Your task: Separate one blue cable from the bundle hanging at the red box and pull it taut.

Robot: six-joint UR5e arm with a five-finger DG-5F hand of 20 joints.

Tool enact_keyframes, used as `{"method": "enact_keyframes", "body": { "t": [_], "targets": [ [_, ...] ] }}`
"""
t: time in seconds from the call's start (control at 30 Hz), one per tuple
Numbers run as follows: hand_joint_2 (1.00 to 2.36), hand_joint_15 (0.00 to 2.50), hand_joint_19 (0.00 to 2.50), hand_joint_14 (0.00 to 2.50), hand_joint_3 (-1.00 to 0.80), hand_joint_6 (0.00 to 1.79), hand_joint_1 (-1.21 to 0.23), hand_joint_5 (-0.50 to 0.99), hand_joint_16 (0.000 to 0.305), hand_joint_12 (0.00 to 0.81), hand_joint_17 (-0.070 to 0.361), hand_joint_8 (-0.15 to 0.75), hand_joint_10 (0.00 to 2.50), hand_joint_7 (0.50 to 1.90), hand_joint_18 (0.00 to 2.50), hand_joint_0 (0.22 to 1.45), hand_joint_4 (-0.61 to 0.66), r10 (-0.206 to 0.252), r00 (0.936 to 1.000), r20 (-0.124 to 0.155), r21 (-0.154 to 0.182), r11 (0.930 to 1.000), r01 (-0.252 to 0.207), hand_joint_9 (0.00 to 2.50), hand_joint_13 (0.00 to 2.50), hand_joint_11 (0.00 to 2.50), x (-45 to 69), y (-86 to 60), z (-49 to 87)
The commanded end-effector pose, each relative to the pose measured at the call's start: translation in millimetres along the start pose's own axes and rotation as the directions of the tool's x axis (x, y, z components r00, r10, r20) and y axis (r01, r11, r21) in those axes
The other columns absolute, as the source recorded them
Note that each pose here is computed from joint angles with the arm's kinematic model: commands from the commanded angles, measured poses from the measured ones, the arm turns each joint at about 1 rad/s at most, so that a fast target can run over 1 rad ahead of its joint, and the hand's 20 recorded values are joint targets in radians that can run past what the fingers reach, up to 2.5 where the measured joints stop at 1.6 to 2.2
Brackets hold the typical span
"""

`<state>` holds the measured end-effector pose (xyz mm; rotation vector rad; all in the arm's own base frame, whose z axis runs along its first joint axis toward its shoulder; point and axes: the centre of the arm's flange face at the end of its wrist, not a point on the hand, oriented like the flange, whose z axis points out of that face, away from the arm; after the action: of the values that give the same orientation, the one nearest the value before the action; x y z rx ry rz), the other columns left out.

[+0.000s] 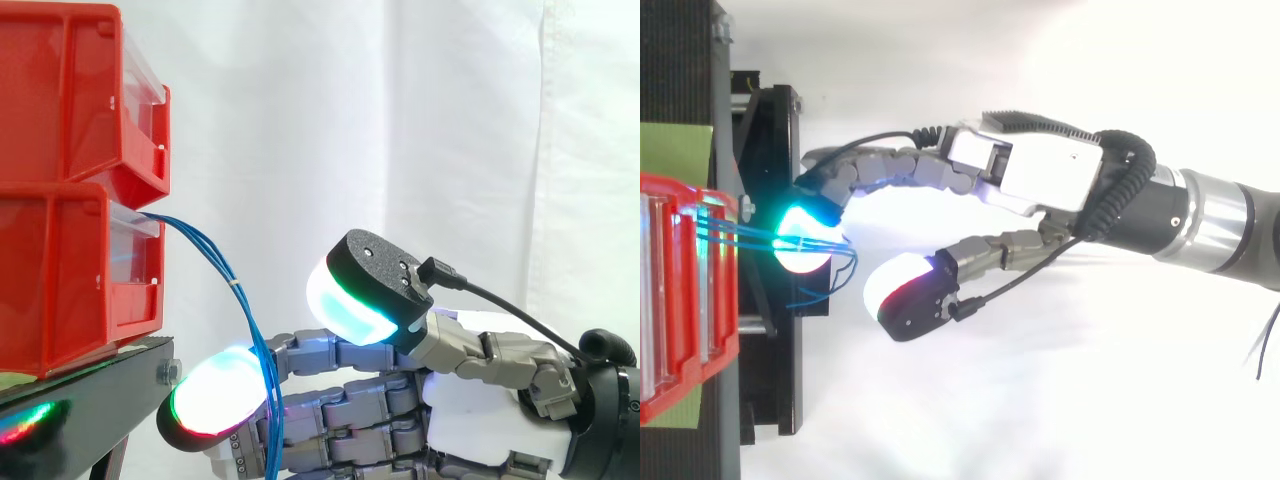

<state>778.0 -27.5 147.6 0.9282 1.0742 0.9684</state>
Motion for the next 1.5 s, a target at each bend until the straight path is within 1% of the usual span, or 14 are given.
{"method": "enact_keyframes", "body": {
  "t": [0.0, 0.07, 0.1, 0.23, 0.4, 0.53, 0.73, 0.8, 0.83, 0.93, 1.07, 1.2, 1.4, 1.47],
  "targets": [
    [1.00, 0.14, 0.52, 0.01, -0.50, 0.50, -0.47, -0.22, 0.050, 0.343, 0.113, 0.269, 0.01, 0.80, 0.34, 0.54, 0.23, 0.015, 0.9999, -0.008, -0.006, 0.9999, -0.015, 0.38, 0.26, 0.23, 5.3, 2.7, -0.1],
    [1.00, 0.14, 0.52, 0.01, -0.50, 0.50, -0.47, -0.22, 0.050, 0.343, 0.113, 0.270, 0.01, 0.80, 0.34, 0.54, 0.23, 0.018, 0.9998, -0.008, -0.005, 0.9998, -0.018, 0.38, 0.26, 0.22, 5.6, 1.6, -0.4],
    [1.00, 0.13, 0.52, 0.00, -0.50, 0.50, -0.47, -0.22, 0.050, 0.342, 0.113, 0.269, 0.01, 0.80, 0.35, 0.54, 0.23, 0.025, 0.9996, -0.009, -0.008, 0.9996, -0.025, 0.38, 0.26, 0.23, 6.4, 3.6, 0.3],
    [1.00, 0.14, 0.52, 0.01, -0.50, 0.50, -0.47, -0.22, 0.050, 0.342, 0.113, 0.269, 0.01, 0.80, 0.35, 0.54, 0.23, 0.041, 0.9991, -0.010, -0.008, 0.9991, -0.041, 0.39, 0.26, 0.22, 7.8, 3.5, 0.5],
    [1.00, 0.13, 0.52, 0.01, -0.50, 0.50, -0.47, -0.22, 0.050, 0.342, 0.113, 0.269, 0.01, 0.80, 0.35, 0.54, 0.23, 0.063, 0.9979, -0.010, -0.011, 0.9979, -0.063, 0.39, 0.26, 0.22, 7.5, 4.7, 0.9],
    [1.00, 0.13, 0.52, 0.01, -0.50, 0.50, -0.47, -0.22, 0.050, 0.342, 0.112, 0.270, 0.01, 0.81, 0.35, 0.54, 0.23, 0.073, 0.9973, -0.009, -0.012, 0.9973, -0.073, 0.40, 0.26, 0.21, 7.5, 4.9, 1.1],
    [1.00, 0.13, 0.52, 0.00, -0.50, 0.50, -0.47, -0.22, 0.050, 0.342, 0.112, 0.272, 0.01, 0.80, 0.36, 0.54, 0.24, 0.077, 0.9969, -0.011, -0.013, 0.9969, -0.077, 0.40, 0.27, 0.22, 2.7, 3.4, 1.7],
    [1.00, 0.13, 0.52, 0.00, -0.50, 0.50, -0.47, -0.21, 0.050, 0.342, 0.112, 0.271, 0.01, 0.80, 0.36, 0.55, 0.24, 0.077, 0.9969, -0.013, -0.017, 0.9968, -0.078, 0.40, 0.27, 0.21, 0.8, 5.4, 4.3],
    [1.00, 0.14, 0.52, 0.01, -0.50, 0.50, -0.47, -0.21, 0.050, 0.343, 0.112, 0.271, 0.01, 0.80, 0.36, 0.54, 0.24, 0.079, 0.9967, -0.019, -0.026, 0.9965, -0.079, 0.40, 0.27, 0.22, -0.6, 8.5, 7.7],
    [1.00, 0.13, 0.52, 0.01, -0.50, 0.50, -0.47, -0.21, 0.050, 0.343, 0.112, 0.271, 0.01, 0.80, 0.36, 0.55, 0.24, 0.079, 0.9965, -0.025, -0.031, 0.9963, -0.080, 0.41, 0.27, 0.22, 0.1, 9.5, 8.4],
    [1.00, 0.13, 0.53, 0.00, -0.50, 0.50, -0.47, -0.21, 0.050, 0.342, 0.112, 0.271, 0.01, 0.81, 0.36, 0.55, 0.24, 0.080, 0.9966, -0.021, -0.036, 0.9961, -0.081, 0.41, 0.27, 0.22, -2.7, 12.1, 10.9],
    [1.00, 0.13, 0.52, 0.01, -0.50, 0.50, -0.47, -0.21, 0.050, 0.342, 0.112, 0.271, 0.01, 0.81, 0.36, 0.55, 0.24, 0.079, 0.9967, -0.020, -0.034, 0.9962, -0.080, 0.42, 0.27, 0.22, -4.5, 10.8, 11.3],
    [1.00, 0.12, 0.53, 0.00, -0.50, 0.50, -0.47, -0.20, 0.050, 0.341, 0.112, 0.270, 0.01, 0.83, 0.37, 0.55, 0.26, 0.081, 0.9964, -0.023, -0.039, 0.9959, -0.082, 0.42, 0.27, 0.22, -5.2, 11.8, 12.5],
    [1.00, 0.12, 0.53, 0.00, -0.50, 0.50, -0.47, -0.20, 0.050, 0.341, 0.112, 0.270, 0.01, 0.84, 0.37, 0.55, 0.26, 0.084, 0.9962, -0.023, -0.045, 0.9954, -0.085, 0.43, 0.27, 0.22, -6.2, 14.0, 14.8]
  ]
}}
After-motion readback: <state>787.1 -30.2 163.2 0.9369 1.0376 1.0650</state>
